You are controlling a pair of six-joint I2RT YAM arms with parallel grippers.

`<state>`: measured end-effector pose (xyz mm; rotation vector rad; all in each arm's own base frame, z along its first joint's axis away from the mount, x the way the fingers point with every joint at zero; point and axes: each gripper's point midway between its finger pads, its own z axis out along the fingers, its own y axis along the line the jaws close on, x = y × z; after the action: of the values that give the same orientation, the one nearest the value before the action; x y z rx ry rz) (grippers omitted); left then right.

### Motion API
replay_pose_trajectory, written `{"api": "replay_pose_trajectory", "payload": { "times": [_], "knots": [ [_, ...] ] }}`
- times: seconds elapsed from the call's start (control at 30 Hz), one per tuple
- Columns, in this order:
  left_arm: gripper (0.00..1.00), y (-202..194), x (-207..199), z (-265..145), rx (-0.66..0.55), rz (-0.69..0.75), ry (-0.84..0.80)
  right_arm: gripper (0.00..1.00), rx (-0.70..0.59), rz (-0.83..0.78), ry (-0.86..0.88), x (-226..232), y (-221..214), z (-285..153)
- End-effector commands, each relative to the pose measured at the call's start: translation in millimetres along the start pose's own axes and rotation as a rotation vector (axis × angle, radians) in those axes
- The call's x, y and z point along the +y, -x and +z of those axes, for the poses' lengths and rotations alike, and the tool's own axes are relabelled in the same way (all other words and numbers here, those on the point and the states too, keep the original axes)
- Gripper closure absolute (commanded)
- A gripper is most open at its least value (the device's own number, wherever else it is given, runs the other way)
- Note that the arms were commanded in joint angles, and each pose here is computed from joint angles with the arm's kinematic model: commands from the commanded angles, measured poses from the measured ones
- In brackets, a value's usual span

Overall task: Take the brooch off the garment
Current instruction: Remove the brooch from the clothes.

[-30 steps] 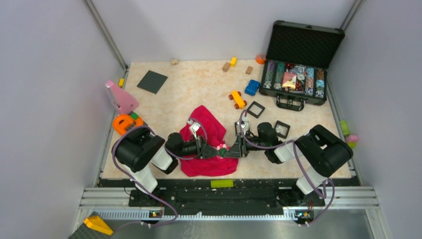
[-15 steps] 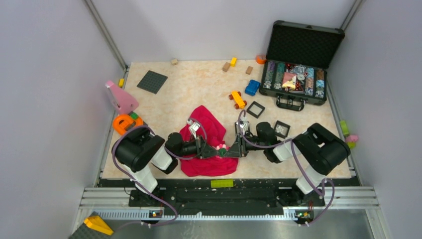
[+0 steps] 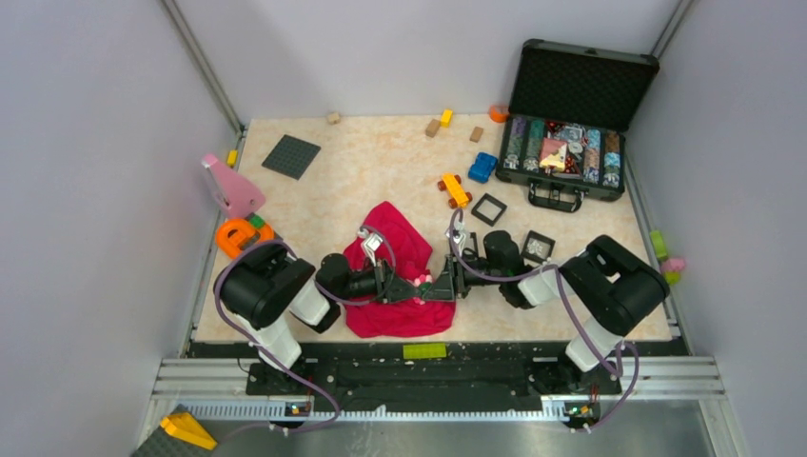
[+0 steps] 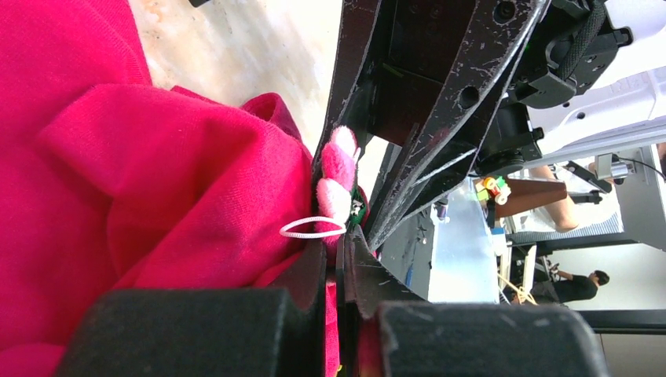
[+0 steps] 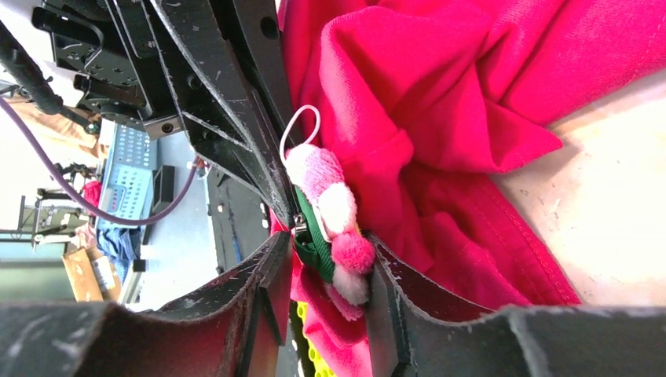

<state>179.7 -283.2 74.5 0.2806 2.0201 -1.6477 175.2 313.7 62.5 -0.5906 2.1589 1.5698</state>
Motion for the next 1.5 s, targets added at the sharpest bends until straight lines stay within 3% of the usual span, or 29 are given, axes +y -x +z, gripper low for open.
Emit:
{"api": "replay_pose_trajectory", "payload": {
  "times": [0.0,0.2,0.33,0.47,0.7,1.07,1.43,1.47],
  "knots": [
    [1.00,6.9,-10.0,1.5,-0.026,0.047,-0.038,0.58,-0.038,-0.096,0.041,17.5,16.2,-1.8],
    [1.00,9.7,-9.2,1.0,-0.038,0.053,-0.030,0.50,-0.040,-0.107,0.019,16.8,13.4,-16.1],
    [1.00,17.3,-10.0,0.1,-0.056,0.054,-0.028,0.33,-0.041,-0.105,0.027,17.9,8.6,-22.4],
    [1.00,25.3,-10.9,-2.5,-0.078,0.052,-0.028,0.32,-0.028,-0.109,0.013,14.7,-0.3,-26.7],
    [1.00,33.5,-15.1,-4.0,-0.095,0.064,-0.031,0.44,-0.009,-0.119,0.012,14.3,-7.1,-22.3],
    [1.00,44.2,-14.5,-10.8,-0.130,0.098,0.020,0.85,-0.020,-0.125,0.057,26.1,-5.3,-22.6],
    [1.00,31.1,-13.4,-10.7,-0.092,0.159,0.039,1.00,-0.027,-0.109,0.059,26.5,5.4,-16.2],
    [0.96,30.3,-15.8,-11.0,-0.089,0.165,0.025,1.00,-0.026,-0.107,0.059,25.7,5.1,-16.0]
  ]
}}
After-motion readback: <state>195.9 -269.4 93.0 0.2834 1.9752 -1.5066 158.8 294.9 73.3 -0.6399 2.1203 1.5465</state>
